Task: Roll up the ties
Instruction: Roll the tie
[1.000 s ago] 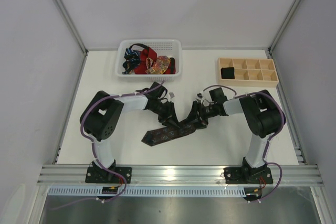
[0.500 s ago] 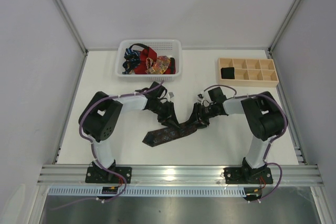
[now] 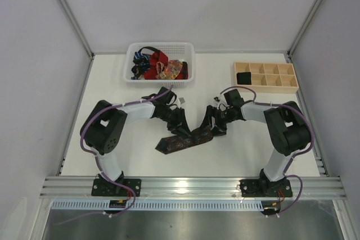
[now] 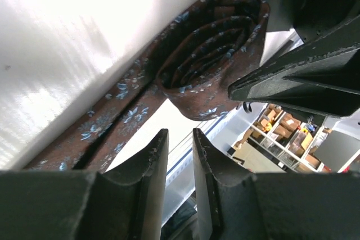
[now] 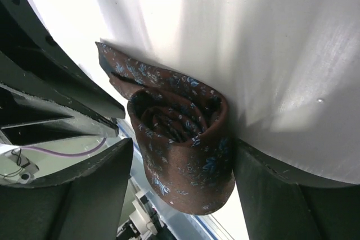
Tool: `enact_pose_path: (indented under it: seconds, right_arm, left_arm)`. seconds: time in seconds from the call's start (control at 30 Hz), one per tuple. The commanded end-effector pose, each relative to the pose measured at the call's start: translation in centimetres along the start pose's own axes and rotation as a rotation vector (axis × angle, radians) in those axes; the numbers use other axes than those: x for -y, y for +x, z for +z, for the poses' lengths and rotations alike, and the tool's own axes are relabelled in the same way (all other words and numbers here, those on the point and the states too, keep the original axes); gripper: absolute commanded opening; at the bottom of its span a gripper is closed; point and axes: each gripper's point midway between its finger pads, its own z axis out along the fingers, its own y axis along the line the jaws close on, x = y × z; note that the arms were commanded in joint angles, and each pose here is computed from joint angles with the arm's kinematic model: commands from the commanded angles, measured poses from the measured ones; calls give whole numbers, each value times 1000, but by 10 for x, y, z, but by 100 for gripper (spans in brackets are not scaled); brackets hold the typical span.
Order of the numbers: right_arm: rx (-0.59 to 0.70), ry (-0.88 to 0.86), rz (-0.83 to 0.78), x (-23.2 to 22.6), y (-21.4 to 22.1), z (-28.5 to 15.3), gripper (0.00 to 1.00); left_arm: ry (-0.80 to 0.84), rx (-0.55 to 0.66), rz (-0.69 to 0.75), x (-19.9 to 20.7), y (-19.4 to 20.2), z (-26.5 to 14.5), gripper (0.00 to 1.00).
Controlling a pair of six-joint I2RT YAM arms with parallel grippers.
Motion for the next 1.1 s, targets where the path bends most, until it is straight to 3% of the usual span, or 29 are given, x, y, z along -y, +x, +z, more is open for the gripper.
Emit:
enact_pose_path:
  seconds: [0.0,0.47,1.07]
  right_arm:
    - [11,34,-40,9,-2,-1,77]
    - [-24,-124,-53,22,14,-7,79]
    - [-65,-234,-67,14,24,12,69]
  left_arm:
    - [69,-11,66,21,4,-4,29]
    - [104,-43,55,40,-4,12,29]
    - [48,-63,25,18,2,26,29]
